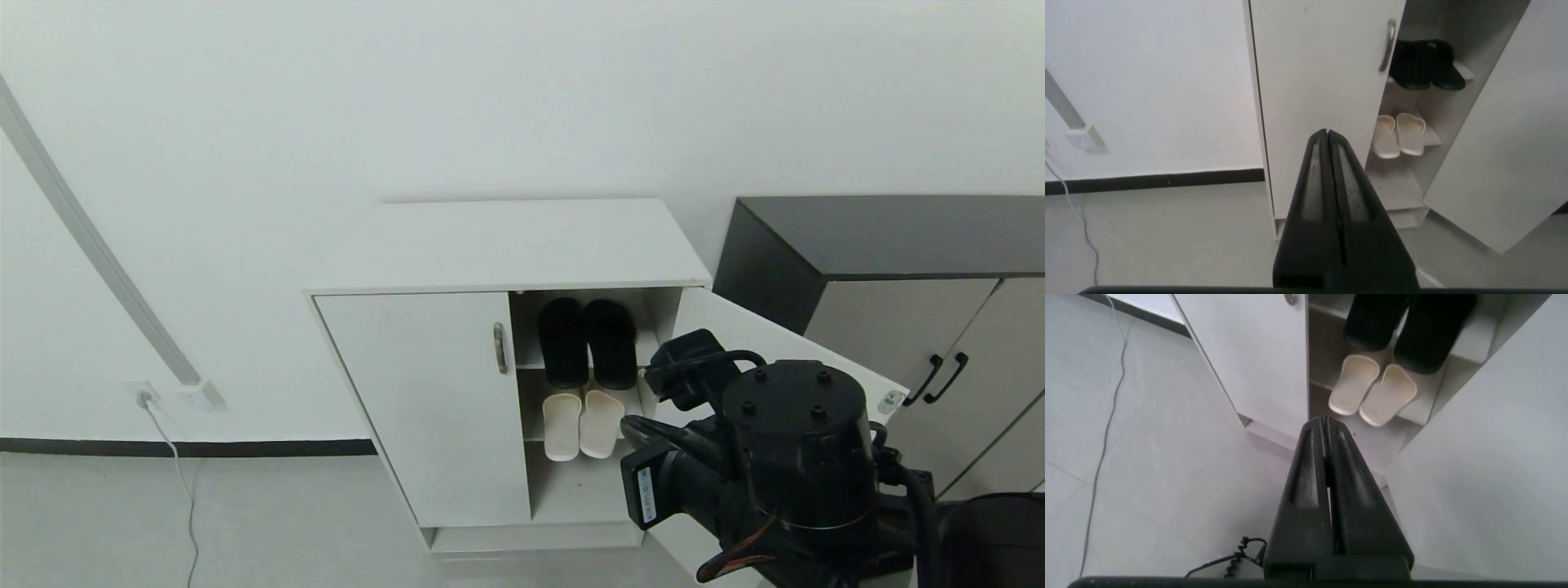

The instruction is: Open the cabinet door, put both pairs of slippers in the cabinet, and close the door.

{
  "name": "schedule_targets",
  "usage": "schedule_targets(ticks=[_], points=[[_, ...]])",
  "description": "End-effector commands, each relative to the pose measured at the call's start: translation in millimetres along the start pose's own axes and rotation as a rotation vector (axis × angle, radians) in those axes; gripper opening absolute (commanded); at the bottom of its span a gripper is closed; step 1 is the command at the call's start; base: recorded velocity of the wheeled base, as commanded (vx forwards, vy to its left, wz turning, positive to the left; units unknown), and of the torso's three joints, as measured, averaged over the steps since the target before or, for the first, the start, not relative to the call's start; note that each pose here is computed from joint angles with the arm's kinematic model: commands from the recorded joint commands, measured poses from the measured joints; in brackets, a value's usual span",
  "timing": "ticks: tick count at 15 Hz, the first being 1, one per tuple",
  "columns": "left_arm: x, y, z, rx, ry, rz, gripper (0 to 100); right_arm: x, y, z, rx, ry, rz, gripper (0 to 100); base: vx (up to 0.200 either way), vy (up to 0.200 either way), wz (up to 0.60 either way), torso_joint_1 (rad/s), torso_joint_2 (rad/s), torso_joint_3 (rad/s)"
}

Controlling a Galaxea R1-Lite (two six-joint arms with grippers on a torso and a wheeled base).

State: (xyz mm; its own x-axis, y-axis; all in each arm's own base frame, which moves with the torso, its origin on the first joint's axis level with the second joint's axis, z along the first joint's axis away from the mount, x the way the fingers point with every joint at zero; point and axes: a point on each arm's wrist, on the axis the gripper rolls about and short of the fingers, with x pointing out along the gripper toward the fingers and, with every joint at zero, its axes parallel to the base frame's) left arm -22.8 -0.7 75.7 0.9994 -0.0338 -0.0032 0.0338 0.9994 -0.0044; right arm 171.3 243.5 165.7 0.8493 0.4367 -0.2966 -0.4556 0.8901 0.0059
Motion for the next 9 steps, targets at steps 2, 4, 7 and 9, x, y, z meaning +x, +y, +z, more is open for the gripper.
schedule_targets(ticks=[2, 4, 7, 9], points=[[0.0, 0.0, 0.0, 0.0, 0.0, -0.001, 0, -1.0, 0.0, 1.8, 0.001, -0.006, 0.002, 0, 0.0, 0.0, 0.0, 0.244, -0.57, -0.327], [0.0, 0.0, 0.0, 0.0, 0.0, -0.001, 0, -0.4, -0.1, 0.4, -0.002, -0.003, -0.004, 0, 0.0, 0.0, 0.0, 0.261, -0.59, -0.334], [0.0, 0.0, 0.0, 0.0, 0.0, -0.001, 0, -0.4, -1.4, -2.0, -0.014, 0.004, -0.004, 0, 0.0, 0.0, 0.0, 0.246, -0.57, -0.315], [0.0, 0.0, 0.0, 0.0, 0.0, 0.0, 0, 1.7, -4.7, -3.9, -0.02, 0.013, -0.014, 0, 0.0, 0.0, 0.0, 0.058, -0.15, -0.071]])
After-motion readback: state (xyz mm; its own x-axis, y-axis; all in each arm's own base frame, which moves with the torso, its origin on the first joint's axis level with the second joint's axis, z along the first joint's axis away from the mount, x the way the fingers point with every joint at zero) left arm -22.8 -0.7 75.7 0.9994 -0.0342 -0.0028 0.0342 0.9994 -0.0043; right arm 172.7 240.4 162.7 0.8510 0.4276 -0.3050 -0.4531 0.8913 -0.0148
